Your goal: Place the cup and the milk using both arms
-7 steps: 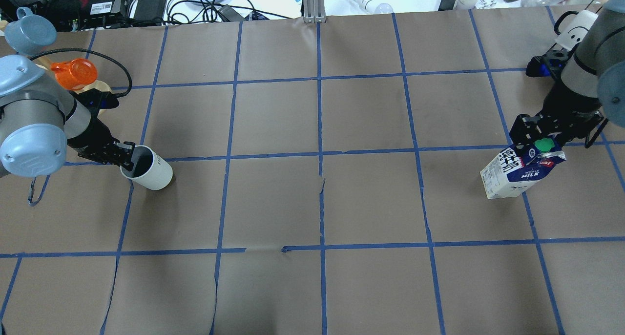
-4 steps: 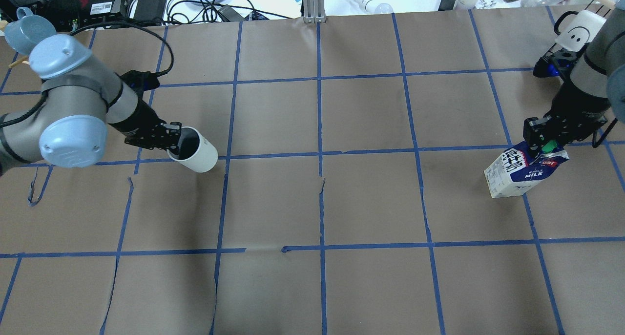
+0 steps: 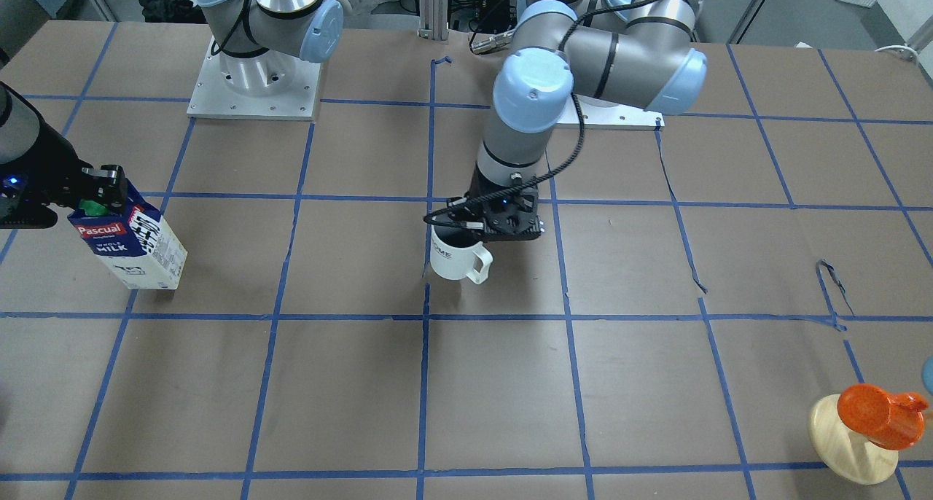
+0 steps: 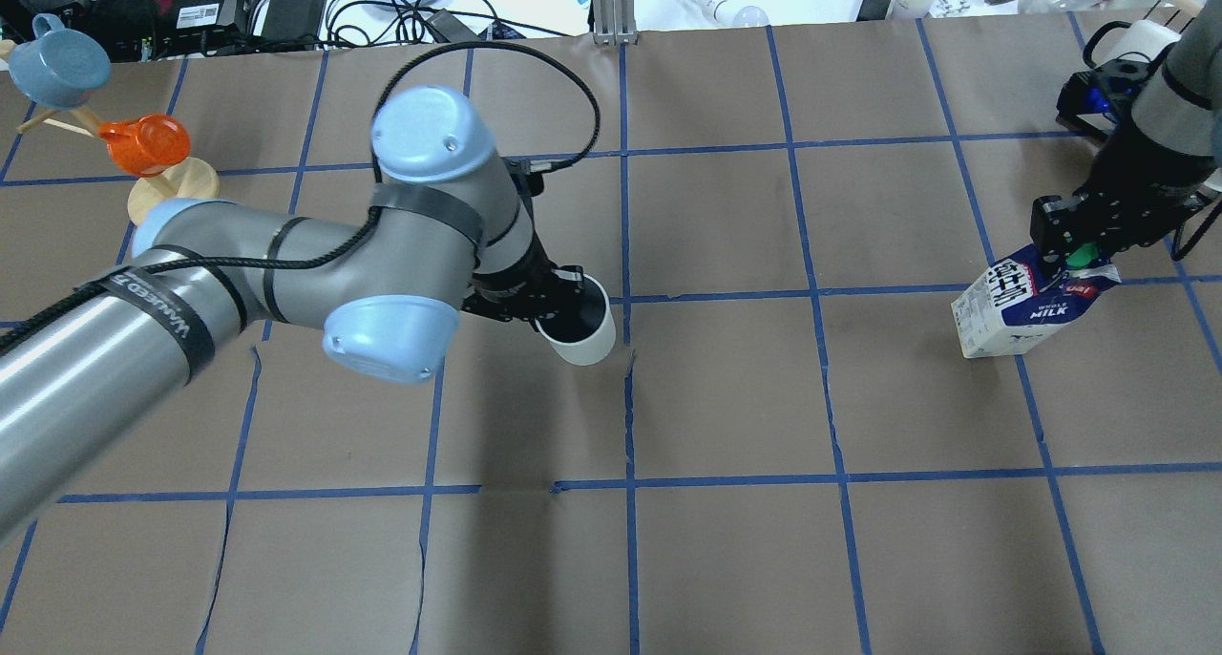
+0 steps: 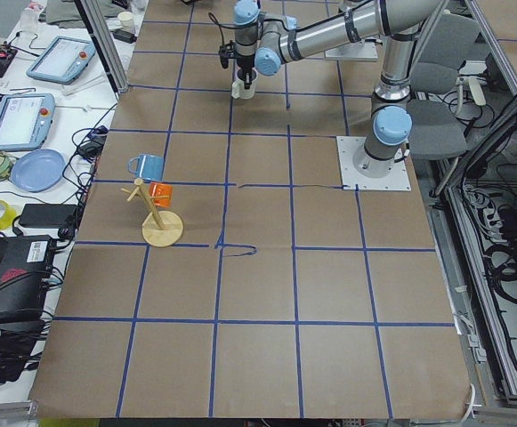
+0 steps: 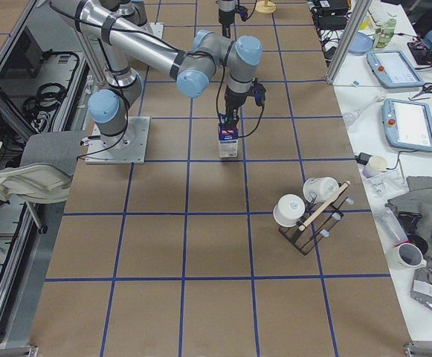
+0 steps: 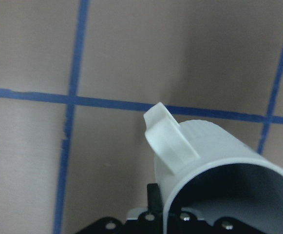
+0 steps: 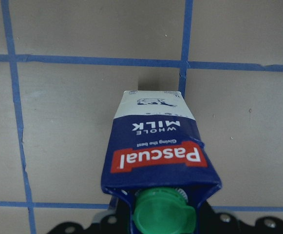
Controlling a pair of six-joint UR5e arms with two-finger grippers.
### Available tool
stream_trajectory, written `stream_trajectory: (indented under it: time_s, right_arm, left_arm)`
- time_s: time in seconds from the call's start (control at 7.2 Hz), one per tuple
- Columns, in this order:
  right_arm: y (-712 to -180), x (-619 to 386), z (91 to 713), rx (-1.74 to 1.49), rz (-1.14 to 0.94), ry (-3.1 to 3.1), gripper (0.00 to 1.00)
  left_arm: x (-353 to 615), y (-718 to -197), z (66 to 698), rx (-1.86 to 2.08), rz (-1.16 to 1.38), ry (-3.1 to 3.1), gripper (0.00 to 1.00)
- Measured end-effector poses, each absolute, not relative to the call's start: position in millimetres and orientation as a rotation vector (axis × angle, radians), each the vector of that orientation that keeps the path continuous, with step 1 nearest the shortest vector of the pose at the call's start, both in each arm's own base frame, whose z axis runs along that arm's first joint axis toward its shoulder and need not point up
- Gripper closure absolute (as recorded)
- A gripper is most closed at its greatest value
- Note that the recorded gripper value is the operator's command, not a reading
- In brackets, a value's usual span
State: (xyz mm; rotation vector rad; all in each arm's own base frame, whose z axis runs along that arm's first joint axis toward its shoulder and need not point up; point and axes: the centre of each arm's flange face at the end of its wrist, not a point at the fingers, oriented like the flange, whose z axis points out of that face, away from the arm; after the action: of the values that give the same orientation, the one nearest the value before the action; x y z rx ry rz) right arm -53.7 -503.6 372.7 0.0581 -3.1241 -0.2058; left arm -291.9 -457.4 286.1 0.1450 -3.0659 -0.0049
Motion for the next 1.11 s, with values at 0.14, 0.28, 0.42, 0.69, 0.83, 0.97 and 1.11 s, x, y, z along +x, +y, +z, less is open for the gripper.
stream_trajectory:
  time_s: [0.14,0.28,0.42,0.69,0.83,0.97,1.11]
  right_arm:
    - [-507.2,-25.5,381.0,0.050,-0.204,-3.135,0.62]
    - [-508.9,10.8,388.0,0.041,-0.203,-3.136,0.62]
    - [-507.9,47.7,392.8,0.029,-0.201,-3.138,0.62]
    - [-501.2,98.2,396.7,-0.008,-0.198,-3.148,0.62]
    - [-497.4,116.4,397.0,-0.041,-0.200,-3.160,0.62]
    - [-492.6,135.7,396.9,-0.076,-0.204,-3.168,0.62]
    - [-486.2,158.5,395.1,-0.086,-0.211,-3.170,0.62]
  left_arm:
    - [-316.4,-439.4,282.0,0.167,-0.004,-3.079,1.00]
    - [-327.2,-428.3,272.8,0.180,-0.021,-3.086,1.00]
    - [-330.0,-421.6,258.3,0.185,-0.037,-3.093,1.00]
    - [-329.8,-419.7,240.1,0.183,-0.023,-3.094,0.04]
    - [-328.8,-425.1,246.4,0.185,0.008,-3.088,0.00]
    - [-326.6,-431.5,259.3,0.196,0.041,-3.080,0.00]
    - [-317.2,-438.4,271.1,0.215,0.052,-3.081,0.00]
